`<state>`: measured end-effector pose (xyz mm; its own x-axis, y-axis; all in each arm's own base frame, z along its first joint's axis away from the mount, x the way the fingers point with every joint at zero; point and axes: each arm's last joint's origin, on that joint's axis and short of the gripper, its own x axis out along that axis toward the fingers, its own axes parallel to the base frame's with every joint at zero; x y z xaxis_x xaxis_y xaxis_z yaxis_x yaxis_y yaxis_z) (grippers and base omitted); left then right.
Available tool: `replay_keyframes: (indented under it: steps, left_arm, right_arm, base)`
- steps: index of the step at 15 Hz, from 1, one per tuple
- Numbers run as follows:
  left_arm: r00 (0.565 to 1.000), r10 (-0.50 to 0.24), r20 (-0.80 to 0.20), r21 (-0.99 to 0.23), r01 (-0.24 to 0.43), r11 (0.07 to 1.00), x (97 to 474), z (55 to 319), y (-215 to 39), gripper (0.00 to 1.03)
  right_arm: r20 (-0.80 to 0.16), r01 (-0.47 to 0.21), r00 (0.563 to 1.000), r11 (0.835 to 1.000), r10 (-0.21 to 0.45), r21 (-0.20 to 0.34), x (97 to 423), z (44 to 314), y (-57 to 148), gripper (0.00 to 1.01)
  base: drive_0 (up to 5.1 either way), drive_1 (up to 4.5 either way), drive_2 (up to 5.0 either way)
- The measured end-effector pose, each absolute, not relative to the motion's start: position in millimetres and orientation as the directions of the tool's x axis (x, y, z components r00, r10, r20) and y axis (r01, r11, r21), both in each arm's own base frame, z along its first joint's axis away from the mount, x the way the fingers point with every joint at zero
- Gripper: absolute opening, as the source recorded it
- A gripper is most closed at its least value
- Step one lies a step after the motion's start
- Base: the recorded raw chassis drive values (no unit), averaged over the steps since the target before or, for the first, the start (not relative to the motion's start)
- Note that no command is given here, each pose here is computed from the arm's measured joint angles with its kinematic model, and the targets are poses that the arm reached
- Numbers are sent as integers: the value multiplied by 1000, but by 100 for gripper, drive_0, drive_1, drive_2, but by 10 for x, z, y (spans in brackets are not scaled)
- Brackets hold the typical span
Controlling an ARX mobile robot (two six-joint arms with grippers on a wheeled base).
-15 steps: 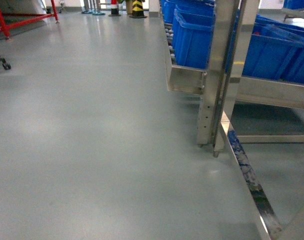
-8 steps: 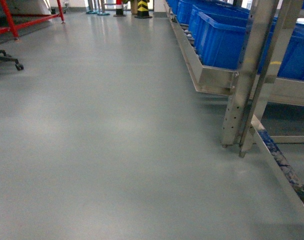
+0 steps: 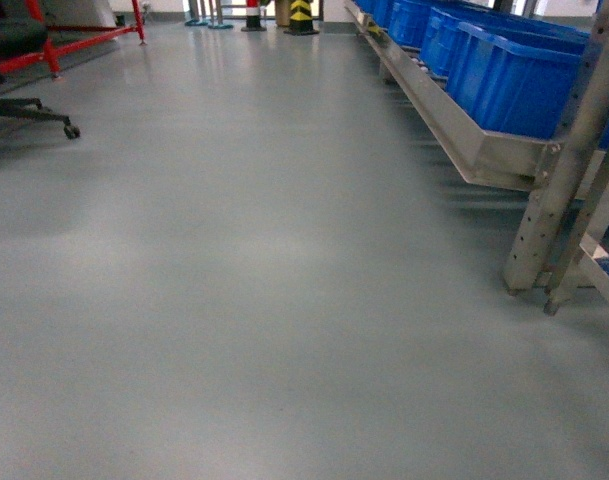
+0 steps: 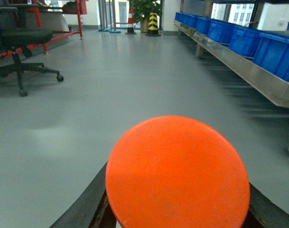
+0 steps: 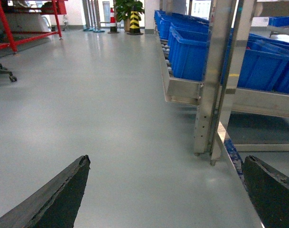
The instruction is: Pick capacitor and pack into box
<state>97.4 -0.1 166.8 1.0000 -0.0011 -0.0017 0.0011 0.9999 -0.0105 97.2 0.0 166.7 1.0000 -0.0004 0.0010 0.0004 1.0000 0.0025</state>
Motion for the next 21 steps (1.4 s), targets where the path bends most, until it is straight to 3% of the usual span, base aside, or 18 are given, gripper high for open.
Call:
replay_keyframes:
  steps: [21]
  left_arm:
    - [1000,0,-2,-10,0,1000,974,1668,-1,44]
  right_arm:
    - [4,0,1000,1000,0,2,972,1670,0,98]
  base:
    - [-501,245,245]
